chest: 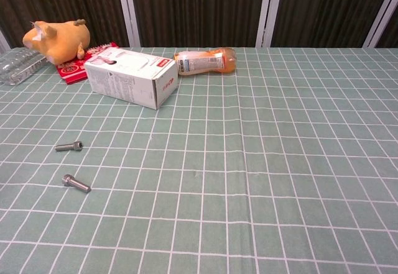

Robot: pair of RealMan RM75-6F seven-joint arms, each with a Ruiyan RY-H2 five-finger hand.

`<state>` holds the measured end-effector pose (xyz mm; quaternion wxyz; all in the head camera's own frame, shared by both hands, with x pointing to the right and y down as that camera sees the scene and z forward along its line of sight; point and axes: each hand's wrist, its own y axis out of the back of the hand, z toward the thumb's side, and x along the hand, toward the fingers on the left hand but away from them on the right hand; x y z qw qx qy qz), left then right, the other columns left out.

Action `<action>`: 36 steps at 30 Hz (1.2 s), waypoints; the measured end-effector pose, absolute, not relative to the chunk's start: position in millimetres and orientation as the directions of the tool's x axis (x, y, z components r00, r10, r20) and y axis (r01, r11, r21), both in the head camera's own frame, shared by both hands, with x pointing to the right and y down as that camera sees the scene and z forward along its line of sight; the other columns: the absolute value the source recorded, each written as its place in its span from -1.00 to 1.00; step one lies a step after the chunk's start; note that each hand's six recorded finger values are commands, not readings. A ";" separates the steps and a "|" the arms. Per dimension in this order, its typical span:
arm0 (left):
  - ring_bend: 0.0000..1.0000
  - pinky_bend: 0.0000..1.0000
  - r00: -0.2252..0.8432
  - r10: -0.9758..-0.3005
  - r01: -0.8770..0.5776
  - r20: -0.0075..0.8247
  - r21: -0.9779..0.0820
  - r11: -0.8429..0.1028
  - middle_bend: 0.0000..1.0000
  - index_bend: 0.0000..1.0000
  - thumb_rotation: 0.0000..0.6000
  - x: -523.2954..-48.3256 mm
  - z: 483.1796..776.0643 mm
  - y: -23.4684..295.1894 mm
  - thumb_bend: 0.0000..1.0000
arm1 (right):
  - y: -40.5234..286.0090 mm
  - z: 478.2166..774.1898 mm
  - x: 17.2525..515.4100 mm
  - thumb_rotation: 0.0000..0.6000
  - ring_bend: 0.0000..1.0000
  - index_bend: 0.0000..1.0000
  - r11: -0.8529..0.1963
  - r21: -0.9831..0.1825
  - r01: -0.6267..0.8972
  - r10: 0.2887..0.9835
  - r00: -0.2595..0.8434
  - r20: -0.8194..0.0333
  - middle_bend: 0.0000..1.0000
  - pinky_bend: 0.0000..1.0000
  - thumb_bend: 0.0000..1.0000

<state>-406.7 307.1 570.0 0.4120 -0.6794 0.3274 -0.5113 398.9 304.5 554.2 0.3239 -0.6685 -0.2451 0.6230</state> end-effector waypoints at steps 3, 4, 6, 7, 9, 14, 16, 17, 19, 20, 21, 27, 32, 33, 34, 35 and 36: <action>-0.64 -0.39 0.269 -0.864 -0.026 0.427 -0.893 -0.449 -0.33 -1.00 1.00 -404.4 571.4 308.0 -0.23 | 303.7 553.1 398.9 1.00 -1.00 -1.00 -0.669 -0.740 -0.071 0.733 0.106 -0.672 -1.00 -1.00 -0.69; -0.30 0.01 0.272 -0.863 -0.028 0.426 -0.893 -0.450 0.00 -0.99 1.00 -402.9 572.2 308.4 -0.23 | 303.5 552.5 398.8 1.00 -1.00 -1.00 -0.668 -0.741 -0.069 0.733 0.108 -0.671 -1.00 -1.00 -0.69; 0.28 0.69 0.287 -0.863 -0.049 0.417 -0.893 -0.448 0.45 -0.92 1.00 -394.6 576.1 308.2 -0.23 | 302.5 550.8 399.2 1.00 -1.00 -1.00 -0.664 -0.745 -0.061 0.738 0.108 -0.667 -1.00 -1.00 -0.69; 0.56 0.92 0.296 -0.862 -0.063 0.410 -0.893 -0.446 0.67 -0.84 1.00 -389.1 579.4 308.0 -0.23 | 301.9 550.1 399.5 1.00 -1.00 -1.00 -0.662 -0.747 -0.057 0.740 0.108 -0.664 -1.00 -1.00 -0.69; 0.78 1.00 0.332 -0.854 -0.087 0.400 -0.889 -0.450 0.87 -0.73 1.00 -373.4 591.6 307.8 -0.23 | 301.8 550.5 399.9 1.00 -1.00 -1.00 -0.665 -0.745 -0.057 0.737 0.109 -0.667 -1.00 -1.00 -0.69; 1.00 1.00 0.425 -0.802 -0.055 0.419 -0.873 -0.485 1.00 -0.48 1.00 -338.6 627.5 304.7 -0.23 | 301.9 553.0 401.3 1.00 -1.00 -1.00 -0.681 -0.729 -0.066 0.722 0.110 -0.683 -1.00 -1.00 -0.69; 1.00 1.00 0.450 -0.780 -0.035 0.435 -0.864 -0.502 1.00 -0.44 1.00 -324.5 642.6 303.0 -0.23 | 300.9 552.9 402.1 1.00 -1.00 -1.00 -0.679 -0.731 -0.065 0.724 0.106 -0.682 -1.00 -1.00 -0.69; 1.00 1.00 0.455 -0.773 -0.032 0.441 -0.860 -0.509 1.00 -0.42 1.00 -318.7 648.8 302.1 -0.23 | 300.7 553.1 402.5 1.00 -1.00 -1.00 -0.680 -0.731 -0.065 0.724 0.104 -0.682 -1.00 -1.00 -0.69; 1.00 1.00 0.454 -0.768 -0.032 0.452 -0.853 -0.521 1.00 -0.39 1.00 -307.5 661.4 298.6 -0.23 | 300.7 553.7 403.3 1.00 -1.00 -1.00 -0.682 -0.729 -0.065 0.722 0.100 -0.685 -1.00 -1.00 -0.69; 1.00 1.00 0.450 -0.770 -0.036 0.453 -0.852 -0.522 1.00 -0.36 1.00 -303.5 665.7 296.7 -0.23 | 300.6 554.4 403.7 1.00 -1.00 -1.00 -0.683 -0.727 -0.066 0.721 0.097 -0.686 -1.00 -1.00 -0.69; 1.00 1.00 0.445 -0.773 -0.041 0.452 -0.852 -0.521 1.00 -0.34 1.00 -298.6 670.4 294.5 -0.23 | 300.6 554.8 403.7 1.00 -1.00 -1.00 -0.684 -0.726 -0.066 0.720 0.097 -0.687 -1.00 -1.00 -0.69; 1.00 1.00 0.421 -0.796 -0.039 0.435 -0.868 -0.495 1.00 -0.23 1.00 -282.7 687.1 287.2 -0.23 | 299.4 557.1 404.7 1.00 -1.00 -1.00 -0.689 -0.722 -0.068 0.716 0.090 -0.692 -1.00 -1.00 -0.69; 1.00 1.00 0.394 -0.788 0.014 0.473 -0.860 -0.510 1.00 -0.17 1.00 -281.8 700.0 285.9 -0.23 | 298.8 557.2 405.4 1.00 -1.00 -1.00 -0.688 -0.722 -0.071 0.717 0.087 -0.691 -1.00 -1.00 -0.69; 1.00 1.00 0.386 -0.787 0.017 0.482 -0.857 -0.516 1.00 -0.16 1.00 -282.0 702.9 285.4 -0.23 | 298.7 557.4 405.6 1.00 -1.00 -1.00 -0.688 -0.722 -0.072 0.717 0.086 -0.692 -1.00 -1.00 -0.69; 1.00 1.00 0.380 -0.787 0.019 0.486 -0.855 -0.519 1.00 -0.15 1.00 -282.0 704.9 284.9 -0.23 | 298.7 557.7 405.8 1.00 -1.00 -1.00 -0.689 -0.721 -0.072 0.716 0.085 -0.693 -1.00 -1.00 -0.69; 1.00 1.00 0.376 -0.787 0.021 0.489 -0.854 -0.521 1.00 -0.13 1.00 -281.9 706.7 284.3 -0.23 | 298.4 558.4 406.4 1.00 -1.00 -1.00 -0.691 -0.719 -0.072 0.715 0.082 -0.695 -1.00 -1.00 -0.69; 1.00 1.00 0.373 -0.788 0.024 0.491 -0.854 -0.521 1.00 -0.13 1.00 -281.6 708.4 283.5 -0.23 | 298.3 558.7 406.6 1.00 -1.00 -1.00 -0.692 -0.719 -0.072 0.714 0.081 -0.695 -1.00 -1.00 -0.69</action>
